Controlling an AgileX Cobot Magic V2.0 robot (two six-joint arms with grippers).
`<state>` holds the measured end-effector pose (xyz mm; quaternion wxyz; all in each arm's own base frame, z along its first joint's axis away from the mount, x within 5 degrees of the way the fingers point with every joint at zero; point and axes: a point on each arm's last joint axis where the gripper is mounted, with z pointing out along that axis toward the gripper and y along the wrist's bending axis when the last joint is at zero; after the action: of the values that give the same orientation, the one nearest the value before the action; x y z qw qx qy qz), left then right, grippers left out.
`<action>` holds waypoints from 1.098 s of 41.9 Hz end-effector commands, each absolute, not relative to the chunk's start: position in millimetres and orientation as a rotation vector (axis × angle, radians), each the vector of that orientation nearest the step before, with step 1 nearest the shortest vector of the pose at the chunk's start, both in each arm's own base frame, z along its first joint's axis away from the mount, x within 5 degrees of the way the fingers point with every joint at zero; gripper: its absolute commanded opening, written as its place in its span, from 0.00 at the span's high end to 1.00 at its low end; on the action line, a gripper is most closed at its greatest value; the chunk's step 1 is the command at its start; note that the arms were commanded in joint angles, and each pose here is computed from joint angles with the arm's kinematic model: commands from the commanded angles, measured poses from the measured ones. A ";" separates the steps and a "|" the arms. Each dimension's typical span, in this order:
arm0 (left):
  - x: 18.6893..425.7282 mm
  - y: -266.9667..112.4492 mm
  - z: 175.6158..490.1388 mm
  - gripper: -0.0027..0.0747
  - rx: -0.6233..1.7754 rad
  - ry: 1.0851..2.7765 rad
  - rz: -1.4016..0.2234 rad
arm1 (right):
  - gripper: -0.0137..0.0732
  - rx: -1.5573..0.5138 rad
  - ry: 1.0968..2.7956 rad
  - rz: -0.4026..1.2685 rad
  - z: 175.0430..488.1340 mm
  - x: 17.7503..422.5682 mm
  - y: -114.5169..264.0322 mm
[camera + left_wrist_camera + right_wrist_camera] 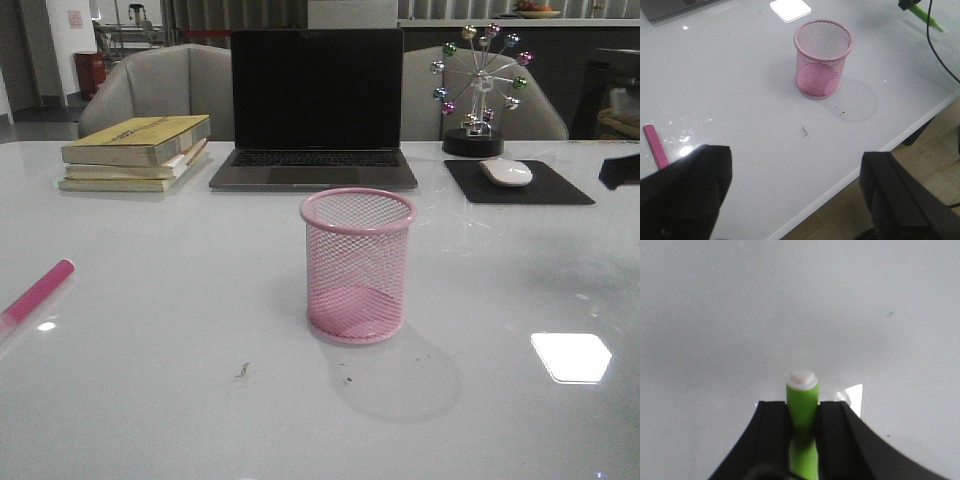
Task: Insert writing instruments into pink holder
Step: 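Lift the green marker and lower it into the pink mesh holder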
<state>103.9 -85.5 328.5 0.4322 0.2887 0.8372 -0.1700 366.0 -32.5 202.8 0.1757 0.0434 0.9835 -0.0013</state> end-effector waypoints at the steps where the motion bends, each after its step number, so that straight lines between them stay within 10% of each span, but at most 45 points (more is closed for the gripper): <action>1: 106.6 -89.3 342.8 0.21 0.693 1.994 -0.461 | 0.69 0.081 2.521 -0.008 258.5 345.0 -23.5; 26: 107.5 -89.6 344.6 0.21 0.687 1.972 -0.462 | 0.69 -0.314 1.603 0.375 353.4 229.1 109.7; 46: 107.7 -89.7 345.0 0.21 0.685 1.967 -0.463 | 0.69 -0.420 1.574 0.460 282.7 270.9 180.8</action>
<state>104.9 -86.0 330.1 0.4416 0.2871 0.8324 -0.1722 264.7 176.1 272.4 0.6235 -0.1924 0.7322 0.1952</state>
